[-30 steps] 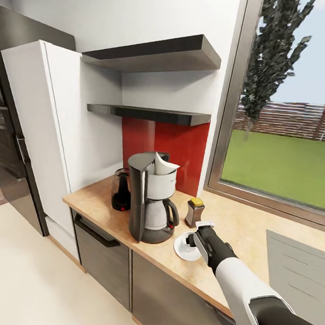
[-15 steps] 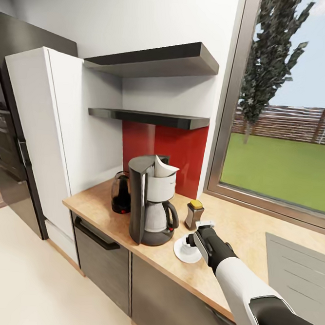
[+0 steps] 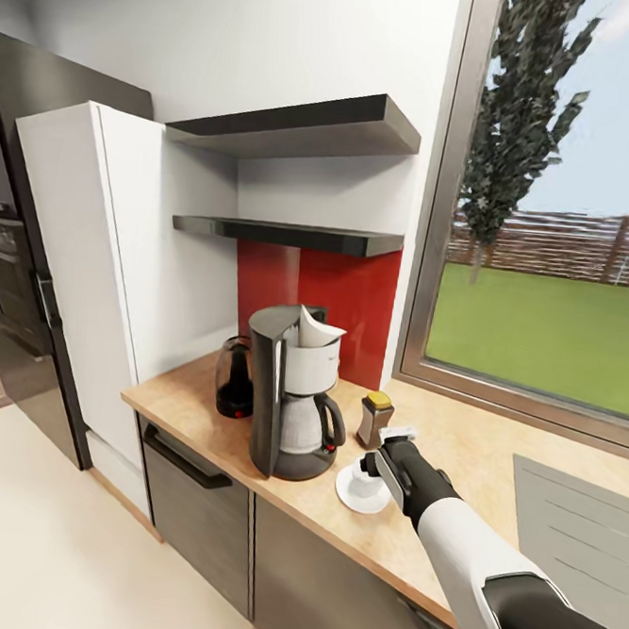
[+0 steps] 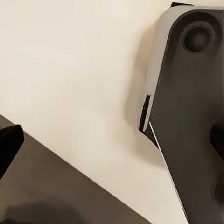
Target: Set up a coffee station on the kitchen countertop: keep the coffee maker on the countertop, move the bottle of coffee from the kitchen shelf to the counter next to the coffee maker, place a paper coffee filter on top of the coffee maker, put the saucer next to the coffee maker with the coffee cup on the saucer, and place the electric kettle next to the coffee maker.
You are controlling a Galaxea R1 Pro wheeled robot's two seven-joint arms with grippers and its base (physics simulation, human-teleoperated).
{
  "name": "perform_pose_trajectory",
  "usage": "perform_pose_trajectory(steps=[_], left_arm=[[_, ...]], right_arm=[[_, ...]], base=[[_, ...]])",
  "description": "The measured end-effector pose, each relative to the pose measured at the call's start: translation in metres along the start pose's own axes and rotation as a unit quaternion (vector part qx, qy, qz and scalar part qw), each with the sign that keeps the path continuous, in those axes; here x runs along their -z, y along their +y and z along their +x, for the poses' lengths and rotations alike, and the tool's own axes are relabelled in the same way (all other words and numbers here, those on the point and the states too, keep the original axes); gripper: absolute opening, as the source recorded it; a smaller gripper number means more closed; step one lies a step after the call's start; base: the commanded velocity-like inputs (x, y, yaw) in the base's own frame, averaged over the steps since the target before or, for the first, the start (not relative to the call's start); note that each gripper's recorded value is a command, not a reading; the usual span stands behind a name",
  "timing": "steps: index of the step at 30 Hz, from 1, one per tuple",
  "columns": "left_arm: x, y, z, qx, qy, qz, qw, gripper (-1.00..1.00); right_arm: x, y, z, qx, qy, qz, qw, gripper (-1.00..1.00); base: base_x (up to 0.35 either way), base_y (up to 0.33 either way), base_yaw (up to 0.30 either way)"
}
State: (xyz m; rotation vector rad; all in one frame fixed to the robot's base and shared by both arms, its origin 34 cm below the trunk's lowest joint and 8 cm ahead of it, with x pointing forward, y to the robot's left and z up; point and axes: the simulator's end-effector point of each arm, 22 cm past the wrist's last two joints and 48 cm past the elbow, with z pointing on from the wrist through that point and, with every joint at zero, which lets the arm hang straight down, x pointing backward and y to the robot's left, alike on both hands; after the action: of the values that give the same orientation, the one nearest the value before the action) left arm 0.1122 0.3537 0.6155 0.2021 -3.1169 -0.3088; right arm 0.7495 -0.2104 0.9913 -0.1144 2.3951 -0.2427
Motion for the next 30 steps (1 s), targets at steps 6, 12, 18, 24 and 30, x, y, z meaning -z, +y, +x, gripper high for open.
perform_pose_trajectory(steps=[6, 12, 18, 24, 30], left_arm=[[0.000, 0.000, -0.002, -0.002, -0.002, 0.000, 1.0000, 1.00], [0.000, -0.001, -0.002, -0.002, -0.002, 0.001, 1.0000, 1.00], [0.000, -0.001, -0.003, -0.001, -0.002, 0.001, 1.0000, 1.00], [0.000, -0.001, -0.003, -0.001, -0.002, 0.001, 1.0000, 1.00], [0.000, -0.001, -0.005, -0.001, -0.004, 0.001, 1.0000, 1.00]], right_arm=[[0.003, -0.011, -0.012, -0.006, -0.014, 0.005, 0.9999, 1.00], [0.007, -0.024, -0.027, -0.011, -0.034, 0.012, 0.9993, 1.00], [0.012, -0.039, -0.054, -0.022, -0.083, 0.020, 0.9961, 1.00], [0.012, -0.039, -0.054, -0.023, -0.087, 0.020, 0.9958, 1.00], [0.013, -0.033, -0.061, -0.026, -0.105, 0.015, 0.9941, 1.00]], base=[[0.000, 0.000, 0.000], [-0.093, -0.045, 0.000], [-0.219, -0.130, 0.000], [-0.275, -0.100, 0.000], [-0.316, -0.010, 0.000]])
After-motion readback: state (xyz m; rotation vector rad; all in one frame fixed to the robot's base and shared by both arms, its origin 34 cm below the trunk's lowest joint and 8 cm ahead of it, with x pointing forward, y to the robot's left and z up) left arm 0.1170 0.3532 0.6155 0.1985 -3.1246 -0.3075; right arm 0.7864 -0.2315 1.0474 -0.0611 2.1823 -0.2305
